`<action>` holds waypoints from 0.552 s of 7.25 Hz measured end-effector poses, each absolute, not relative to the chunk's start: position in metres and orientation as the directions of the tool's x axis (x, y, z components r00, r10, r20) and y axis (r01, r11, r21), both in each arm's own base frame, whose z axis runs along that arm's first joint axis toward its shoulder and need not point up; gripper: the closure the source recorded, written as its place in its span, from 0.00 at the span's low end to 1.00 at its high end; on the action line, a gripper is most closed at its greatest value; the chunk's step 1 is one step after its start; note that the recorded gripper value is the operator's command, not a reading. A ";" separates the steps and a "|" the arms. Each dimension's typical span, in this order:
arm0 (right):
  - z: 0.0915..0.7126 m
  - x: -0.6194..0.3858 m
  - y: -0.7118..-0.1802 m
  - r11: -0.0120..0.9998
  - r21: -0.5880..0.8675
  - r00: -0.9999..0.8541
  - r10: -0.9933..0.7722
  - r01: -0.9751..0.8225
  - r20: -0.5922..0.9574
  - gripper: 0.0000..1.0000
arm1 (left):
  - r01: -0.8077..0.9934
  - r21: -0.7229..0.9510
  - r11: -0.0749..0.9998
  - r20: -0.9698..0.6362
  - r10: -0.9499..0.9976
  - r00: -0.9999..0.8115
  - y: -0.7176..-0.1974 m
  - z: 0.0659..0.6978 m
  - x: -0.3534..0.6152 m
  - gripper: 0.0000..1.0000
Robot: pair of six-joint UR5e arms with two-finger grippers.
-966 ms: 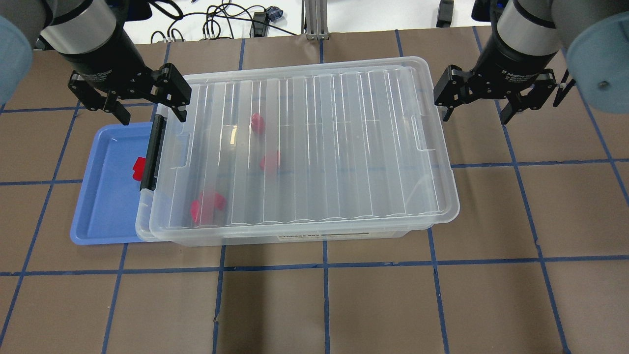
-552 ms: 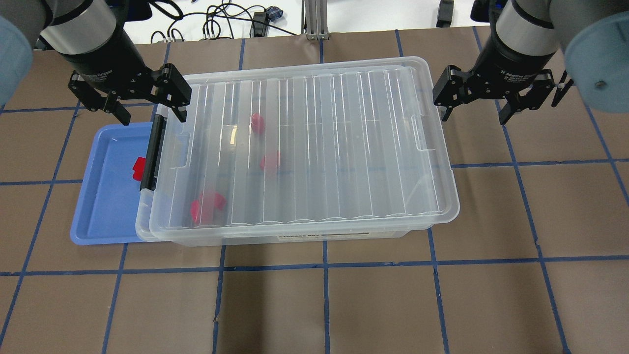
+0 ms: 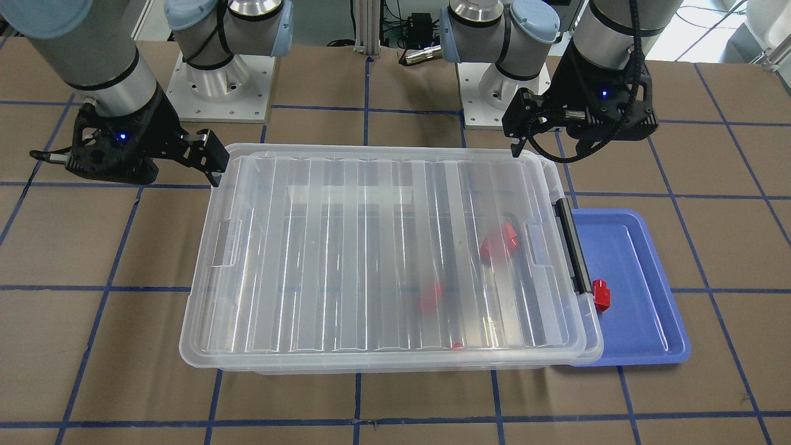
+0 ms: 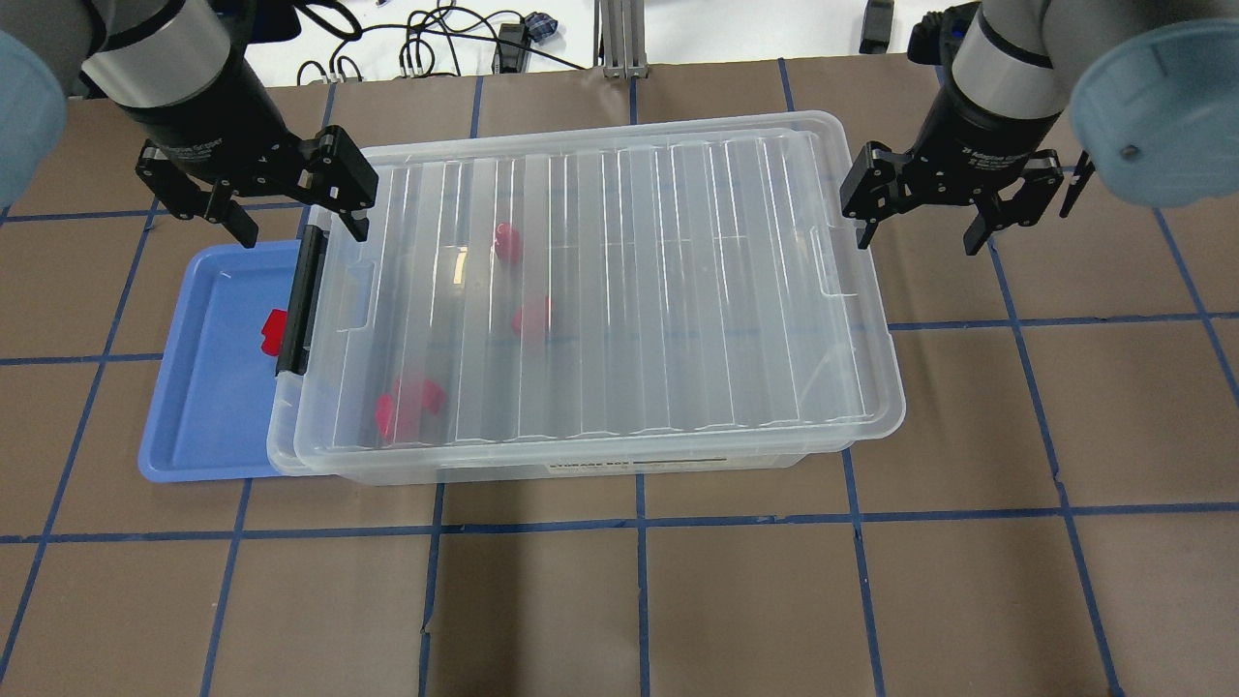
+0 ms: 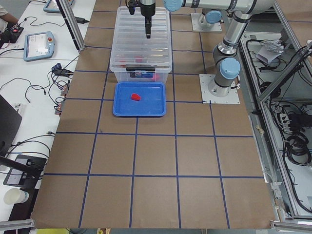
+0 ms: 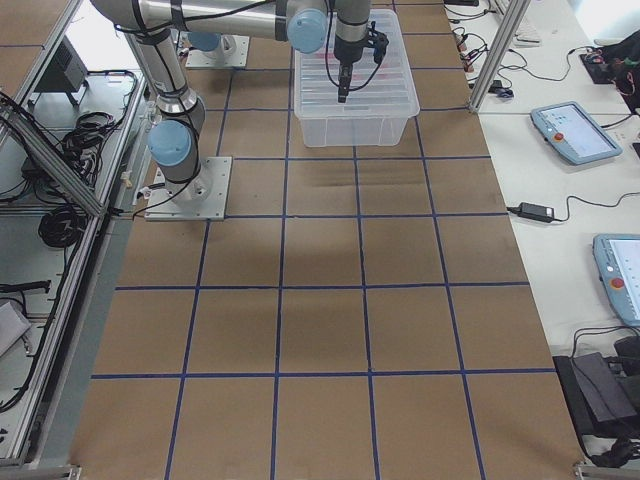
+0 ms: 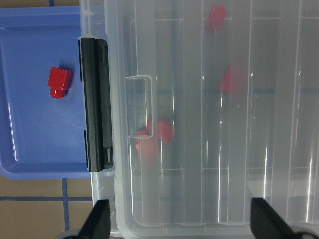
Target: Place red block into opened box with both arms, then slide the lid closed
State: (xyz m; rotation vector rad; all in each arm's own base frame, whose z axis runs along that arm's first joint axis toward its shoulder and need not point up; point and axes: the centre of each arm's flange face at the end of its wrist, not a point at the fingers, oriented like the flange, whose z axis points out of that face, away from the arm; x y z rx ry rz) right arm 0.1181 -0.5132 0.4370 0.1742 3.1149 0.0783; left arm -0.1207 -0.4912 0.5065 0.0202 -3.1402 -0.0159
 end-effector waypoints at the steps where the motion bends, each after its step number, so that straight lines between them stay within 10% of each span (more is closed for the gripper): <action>1: 0.423 0.117 -0.529 0.992 0.034 -0.993 0.120 0.119 -0.017 0.00 | -0.013 0.010 1.000 0.001 -0.013 -1.000 -0.491 0.506 -0.121 0.00; 4: 0.386 0.114 -0.555 0.990 0.050 -0.992 0.130 0.129 -0.006 0.00 | -0.012 0.012 1.000 0.001 -0.012 -1.000 -0.491 0.506 -0.121 0.00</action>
